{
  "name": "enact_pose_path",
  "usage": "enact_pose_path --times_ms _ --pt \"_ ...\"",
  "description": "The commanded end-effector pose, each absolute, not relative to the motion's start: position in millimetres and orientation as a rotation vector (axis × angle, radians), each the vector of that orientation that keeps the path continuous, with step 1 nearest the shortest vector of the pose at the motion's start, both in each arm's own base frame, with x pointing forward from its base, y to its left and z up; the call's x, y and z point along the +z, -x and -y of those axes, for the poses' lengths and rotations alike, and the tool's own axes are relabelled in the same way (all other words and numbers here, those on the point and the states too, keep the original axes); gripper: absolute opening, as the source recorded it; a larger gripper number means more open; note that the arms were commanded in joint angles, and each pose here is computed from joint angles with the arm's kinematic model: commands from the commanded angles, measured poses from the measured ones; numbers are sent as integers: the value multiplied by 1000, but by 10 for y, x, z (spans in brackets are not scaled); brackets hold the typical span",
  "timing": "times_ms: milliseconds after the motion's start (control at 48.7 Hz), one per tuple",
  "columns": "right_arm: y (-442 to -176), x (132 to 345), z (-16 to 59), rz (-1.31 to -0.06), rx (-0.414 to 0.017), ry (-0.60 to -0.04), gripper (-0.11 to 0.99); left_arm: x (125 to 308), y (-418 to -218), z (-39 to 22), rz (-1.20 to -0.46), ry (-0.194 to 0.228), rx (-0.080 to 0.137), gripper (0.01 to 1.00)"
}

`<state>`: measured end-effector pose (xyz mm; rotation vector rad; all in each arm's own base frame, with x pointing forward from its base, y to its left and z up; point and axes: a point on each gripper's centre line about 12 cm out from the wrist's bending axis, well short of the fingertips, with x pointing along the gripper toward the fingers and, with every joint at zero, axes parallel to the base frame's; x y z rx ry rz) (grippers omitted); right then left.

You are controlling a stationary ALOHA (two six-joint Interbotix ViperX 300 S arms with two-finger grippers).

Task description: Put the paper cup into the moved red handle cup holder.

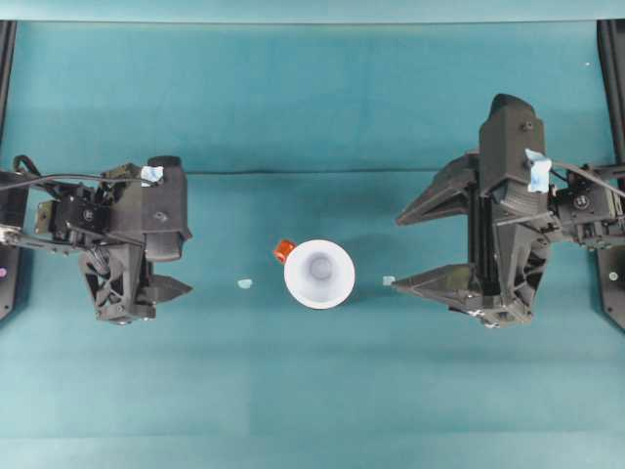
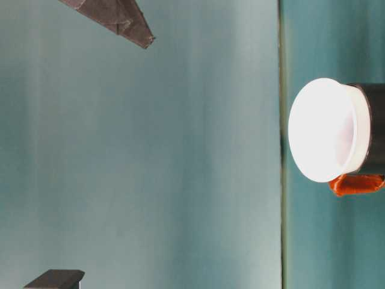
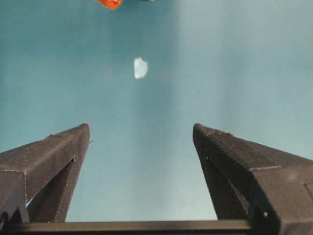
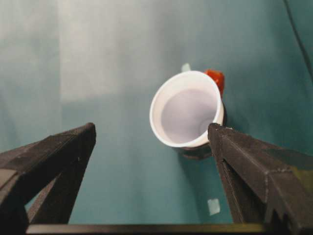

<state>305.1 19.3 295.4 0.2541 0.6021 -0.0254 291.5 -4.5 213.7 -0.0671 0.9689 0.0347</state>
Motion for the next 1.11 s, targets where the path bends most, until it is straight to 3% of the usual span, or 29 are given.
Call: enact_pose_path --times_ms 0,1088 --pt "-3036 3039 -187 -570 -20 -248 831 2219 -2949 50 -937 67 32 933" --pt "-3004 3015 -173 -559 -24 -258 794 2228 -2987 52 -897 70 30 933"
